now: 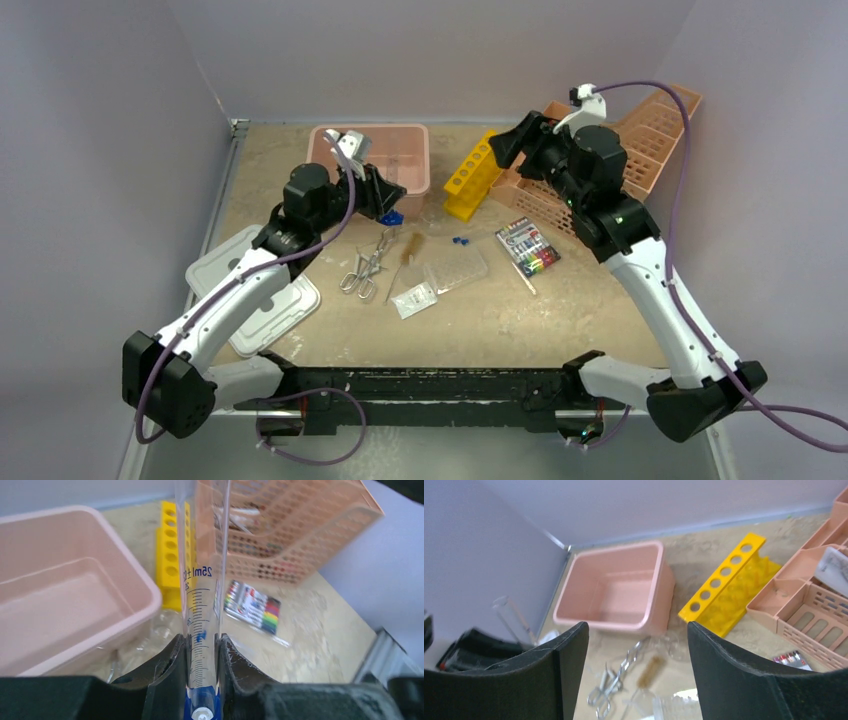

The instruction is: Organize the chemistry lab equipment

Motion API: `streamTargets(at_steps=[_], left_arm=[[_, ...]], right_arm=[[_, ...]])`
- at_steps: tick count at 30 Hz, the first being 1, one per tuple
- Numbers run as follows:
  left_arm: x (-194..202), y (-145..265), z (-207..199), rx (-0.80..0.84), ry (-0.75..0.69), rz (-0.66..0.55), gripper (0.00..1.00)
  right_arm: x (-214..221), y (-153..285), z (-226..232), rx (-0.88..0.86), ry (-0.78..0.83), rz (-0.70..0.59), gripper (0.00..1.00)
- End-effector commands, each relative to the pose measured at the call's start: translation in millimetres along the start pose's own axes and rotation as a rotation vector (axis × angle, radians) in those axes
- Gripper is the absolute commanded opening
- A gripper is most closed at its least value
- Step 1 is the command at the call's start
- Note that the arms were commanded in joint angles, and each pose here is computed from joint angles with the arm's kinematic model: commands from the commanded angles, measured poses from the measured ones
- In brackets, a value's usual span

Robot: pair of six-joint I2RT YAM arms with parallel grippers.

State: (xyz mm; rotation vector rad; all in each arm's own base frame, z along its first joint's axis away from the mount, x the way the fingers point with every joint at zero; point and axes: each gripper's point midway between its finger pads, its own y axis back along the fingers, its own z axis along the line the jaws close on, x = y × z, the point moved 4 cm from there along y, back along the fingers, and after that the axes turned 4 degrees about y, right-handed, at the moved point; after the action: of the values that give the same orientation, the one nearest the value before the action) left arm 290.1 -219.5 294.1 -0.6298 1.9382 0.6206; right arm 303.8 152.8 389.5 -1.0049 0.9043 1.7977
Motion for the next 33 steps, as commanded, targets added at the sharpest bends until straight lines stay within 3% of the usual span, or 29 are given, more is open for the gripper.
streamTargets(at_steps=[1,4,7,11,18,26,33], left_arm=[[-70.0,8.4,18.8,-0.269,0.106,-0.3,0.0],[-86.3,11.8,27.4,-0.359,0.169,-0.378,0.0],[-91.7,11.8,48.3,-0.509,0.344,-0.474,0.0],[-92.1,-16.8,61.8,-0.59,0.393,-0.395,0.0],[-72.6,-58.9,104.5,-0.74,0.794,-0.575,0.0],[-53.0,-101.1,150.5,-0.823,0.955,-0.608,0.0],[-29.2,-122.1,205.2,-0.906,1.1,-0.685,0.0]], right_arm=[[-31.6,-23.0,-10.2,0.138,-0.115,-0.168,0.72],[-21.8,-32.0,-8.4,0.135,-0.102,-0.129,0.72],[-18.5,-35.4,-7.2,0.122,-0.096,-0.14,0.72],[-16.7,-39.8,-7.0,0.114,-0.056,-0.146,0.72],[-29.5,-18.7,-6.5,0.102,0.054,-0.247,0.72],[-42.6,11.7,-23.1,0.194,0.186,-0.307,0.74],[-37.9,21.7,-29.8,0.22,0.223,-0.286,0.74]])
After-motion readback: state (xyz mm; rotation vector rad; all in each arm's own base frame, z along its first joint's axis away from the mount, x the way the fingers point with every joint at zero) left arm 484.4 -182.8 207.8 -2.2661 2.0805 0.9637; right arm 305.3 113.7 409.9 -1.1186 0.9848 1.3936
